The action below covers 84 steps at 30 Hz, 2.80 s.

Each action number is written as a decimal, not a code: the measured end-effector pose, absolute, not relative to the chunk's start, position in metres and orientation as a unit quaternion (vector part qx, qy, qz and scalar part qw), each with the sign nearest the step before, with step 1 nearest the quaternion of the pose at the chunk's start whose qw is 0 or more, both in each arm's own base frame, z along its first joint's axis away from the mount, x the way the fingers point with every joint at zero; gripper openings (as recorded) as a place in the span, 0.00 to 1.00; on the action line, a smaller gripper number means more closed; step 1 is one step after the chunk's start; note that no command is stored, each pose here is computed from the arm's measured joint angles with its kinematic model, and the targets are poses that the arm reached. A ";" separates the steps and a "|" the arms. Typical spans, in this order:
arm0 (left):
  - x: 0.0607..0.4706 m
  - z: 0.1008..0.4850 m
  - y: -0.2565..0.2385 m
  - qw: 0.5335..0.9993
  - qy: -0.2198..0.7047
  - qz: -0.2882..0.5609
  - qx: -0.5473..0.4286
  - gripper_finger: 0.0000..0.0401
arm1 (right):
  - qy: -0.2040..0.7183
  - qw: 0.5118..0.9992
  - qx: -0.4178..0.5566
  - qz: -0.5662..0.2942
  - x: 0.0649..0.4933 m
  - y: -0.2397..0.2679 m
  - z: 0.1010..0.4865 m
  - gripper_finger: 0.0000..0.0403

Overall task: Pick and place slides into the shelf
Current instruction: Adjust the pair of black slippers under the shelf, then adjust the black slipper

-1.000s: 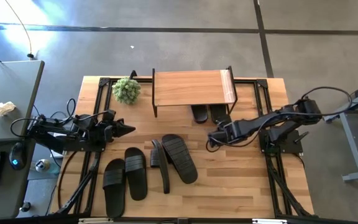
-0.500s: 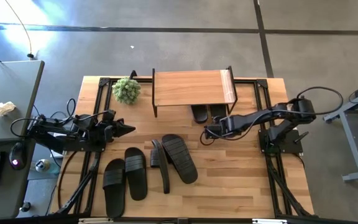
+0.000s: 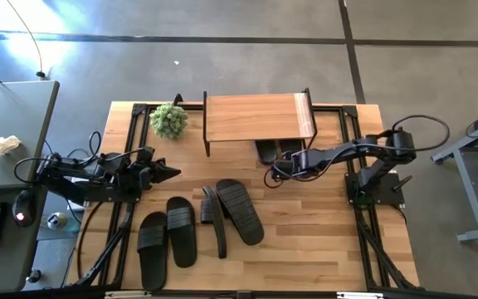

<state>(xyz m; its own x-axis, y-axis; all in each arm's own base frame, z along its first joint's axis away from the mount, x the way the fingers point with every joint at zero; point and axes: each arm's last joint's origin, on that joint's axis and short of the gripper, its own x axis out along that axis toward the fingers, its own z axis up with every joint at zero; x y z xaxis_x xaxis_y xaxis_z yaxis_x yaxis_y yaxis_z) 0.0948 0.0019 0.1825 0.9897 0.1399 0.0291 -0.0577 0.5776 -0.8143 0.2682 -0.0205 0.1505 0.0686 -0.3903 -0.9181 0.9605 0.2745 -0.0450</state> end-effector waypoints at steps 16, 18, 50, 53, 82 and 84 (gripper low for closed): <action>0.095 0.183 0.002 0.887 -0.045 0.056 -0.456 0.00 | 0.408 0.649 0.331 -0.550 0.269 -0.032 0.151 0.00; 0.095 0.183 0.002 0.887 -0.045 0.055 -0.456 0.00 | 0.411 0.651 0.329 -0.547 0.269 -0.032 0.151 0.00; 0.092 0.204 -0.002 0.881 -0.114 -0.055 -0.457 0.00 | -0.044 0.941 0.321 0.096 0.267 0.127 0.331 0.00; 0.090 0.210 -0.002 0.876 -0.141 -0.075 -0.455 0.00 | -0.028 0.952 0.290 0.092 0.264 0.137 0.336 0.00; 0.085 0.222 -0.002 0.858 -0.198 -0.102 -0.464 0.00 | 0.515 0.851 -0.097 0.011 0.260 0.263 0.351 0.00; 0.085 0.222 -0.002 0.857 -0.198 -0.103 -0.464 0.00 | 0.539 0.834 -0.116 0.006 0.266 0.271 0.334 0.00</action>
